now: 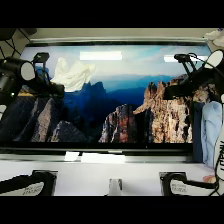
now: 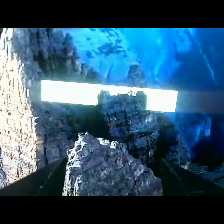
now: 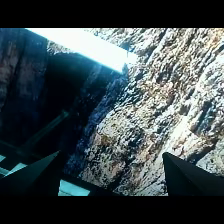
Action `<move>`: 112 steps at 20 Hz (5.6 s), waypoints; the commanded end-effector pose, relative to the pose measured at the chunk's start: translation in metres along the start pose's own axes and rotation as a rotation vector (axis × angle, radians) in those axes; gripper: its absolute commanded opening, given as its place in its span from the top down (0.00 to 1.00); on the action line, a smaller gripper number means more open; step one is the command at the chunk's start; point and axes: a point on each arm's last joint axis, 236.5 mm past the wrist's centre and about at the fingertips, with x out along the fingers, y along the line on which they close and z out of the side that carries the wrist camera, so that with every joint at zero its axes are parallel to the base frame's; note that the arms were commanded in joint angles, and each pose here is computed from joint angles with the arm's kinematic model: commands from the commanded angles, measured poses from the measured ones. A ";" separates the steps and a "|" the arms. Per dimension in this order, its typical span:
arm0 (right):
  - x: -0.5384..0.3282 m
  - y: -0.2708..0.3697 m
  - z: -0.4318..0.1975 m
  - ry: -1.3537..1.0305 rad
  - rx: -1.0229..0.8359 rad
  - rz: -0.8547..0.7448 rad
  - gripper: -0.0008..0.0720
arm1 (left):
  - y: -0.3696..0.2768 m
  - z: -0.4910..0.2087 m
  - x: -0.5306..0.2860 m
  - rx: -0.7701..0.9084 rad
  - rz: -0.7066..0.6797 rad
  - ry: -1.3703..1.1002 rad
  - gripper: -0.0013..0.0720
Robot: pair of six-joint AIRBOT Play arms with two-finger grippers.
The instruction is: Fold the shirts.
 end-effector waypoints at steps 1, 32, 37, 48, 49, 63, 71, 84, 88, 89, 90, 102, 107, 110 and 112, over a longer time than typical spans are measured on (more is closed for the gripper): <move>-0.001 0.000 0.000 -0.002 -0.002 -0.001 0.05 | 0.000 0.000 0.000 0.000 0.001 0.001 0.02; -0.001 -0.002 0.007 -0.030 -0.024 -0.011 0.07 | -0.010 0.145 0.036 -0.181 -0.144 -0.471 0.07; -0.002 -0.009 0.023 -0.097 -0.031 -0.044 0.06 | 0.046 0.135 0.140 -0.698 -0.438 -0.110 0.10; -0.002 0.008 0.030 -0.128 -0.071 0.027 0.06 | 0.008 0.159 0.212 -0.767 -0.580 -0.164 0.11; -0.003 0.012 0.031 -0.131 -0.082 0.043 0.06 | 0.003 0.160 0.212 -0.758 -0.581 -0.169 0.50; -0.236 0.043 0.020 -0.700 -0.241 -0.390 0.08 | -0.156 0.088 -0.347 0.182 -0.862 -1.037 0.93; -0.214 0.084 -0.071 -0.439 -0.274 -0.266 0.09 | -0.204 -0.072 -0.138 0.186 -0.557 -0.281 0.93; -0.013 0.101 -0.103 -0.051 -0.129 0.195 0.08 | -0.013 -0.045 -0.031 -0.109 -0.359 0.021 0.01; -0.013 0.099 -0.098 -0.069 -0.108 0.185 0.08 | 0.035 -0.131 0.035 -0.308 -0.353 0.301 0.02; -0.013 0.099 -0.098 -0.072 -0.108 0.182 0.08 | 0.014 -0.148 0.050 -0.324 -0.433 0.340 0.02; -0.013 0.098 -0.097 -0.073 -0.108 0.181 0.08 | -0.010 -0.158 0.059 -0.337 -0.521 0.354 0.08; 0.052 0.100 -0.136 0.037 -0.019 0.238 0.08 | -0.122 -0.172 0.107 -0.351 -0.699 0.329 0.67; 0.100 0.129 -0.161 0.054 0.067 0.332 0.08 | -0.121 -0.157 0.101 -0.305 -0.708 0.272 0.93; 0.125 0.150 -0.167 0.072 0.083 0.361 0.07 | -0.122 -0.146 0.091 -0.279 -0.721 0.227 0.93; 0.140 0.152 -0.167 0.103 0.130 0.370 0.06 | -0.122 -0.144 0.083 -0.269 -0.728 0.209 0.93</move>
